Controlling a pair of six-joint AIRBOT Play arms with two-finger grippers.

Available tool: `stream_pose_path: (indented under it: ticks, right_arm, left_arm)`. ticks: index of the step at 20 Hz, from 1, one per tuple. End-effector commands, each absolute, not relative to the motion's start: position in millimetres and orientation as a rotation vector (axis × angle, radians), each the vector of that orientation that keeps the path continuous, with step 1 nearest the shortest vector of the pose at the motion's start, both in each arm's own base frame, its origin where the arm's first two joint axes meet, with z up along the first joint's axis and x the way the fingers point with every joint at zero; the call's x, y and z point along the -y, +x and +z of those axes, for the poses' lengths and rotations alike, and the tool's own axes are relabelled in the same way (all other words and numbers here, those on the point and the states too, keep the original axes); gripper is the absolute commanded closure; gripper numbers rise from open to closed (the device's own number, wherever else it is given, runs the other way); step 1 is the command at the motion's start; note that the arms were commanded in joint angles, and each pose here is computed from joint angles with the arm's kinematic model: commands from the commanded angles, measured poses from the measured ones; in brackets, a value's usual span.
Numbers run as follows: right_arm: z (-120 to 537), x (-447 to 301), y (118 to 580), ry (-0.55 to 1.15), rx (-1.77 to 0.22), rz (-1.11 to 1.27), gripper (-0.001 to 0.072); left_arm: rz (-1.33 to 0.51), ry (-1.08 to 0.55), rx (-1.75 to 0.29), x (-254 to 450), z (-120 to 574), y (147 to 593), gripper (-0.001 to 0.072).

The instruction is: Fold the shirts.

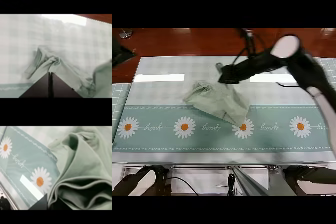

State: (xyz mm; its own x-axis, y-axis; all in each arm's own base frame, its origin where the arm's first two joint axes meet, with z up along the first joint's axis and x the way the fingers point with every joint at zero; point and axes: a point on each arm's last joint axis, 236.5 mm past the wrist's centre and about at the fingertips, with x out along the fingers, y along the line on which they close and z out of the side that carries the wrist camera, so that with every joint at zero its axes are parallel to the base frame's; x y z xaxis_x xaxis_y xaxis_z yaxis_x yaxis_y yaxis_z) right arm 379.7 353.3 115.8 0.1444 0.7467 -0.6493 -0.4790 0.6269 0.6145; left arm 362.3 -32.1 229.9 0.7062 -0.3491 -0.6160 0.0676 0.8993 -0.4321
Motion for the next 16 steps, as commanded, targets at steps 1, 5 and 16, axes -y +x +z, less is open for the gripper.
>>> stream_pose_path:
  ticks: [1,5,16]
  right_arm:
    - [63,-421,401,0.266,-1.162,0.954,0.0682]
    - [20,-448,420,0.330,-1.211,0.937,0.0682]
    - [73,-406,434,0.445,-1.205,1.073,0.0089]
  left_arm:
    - [-0.168,-0.388,-0.684,26,212,307,0.0685]
    - [-0.157,-0.509,-0.723,43,159,272,0.0685]
    - [-0.164,-0.628,-0.814,56,98,264,0.0685]
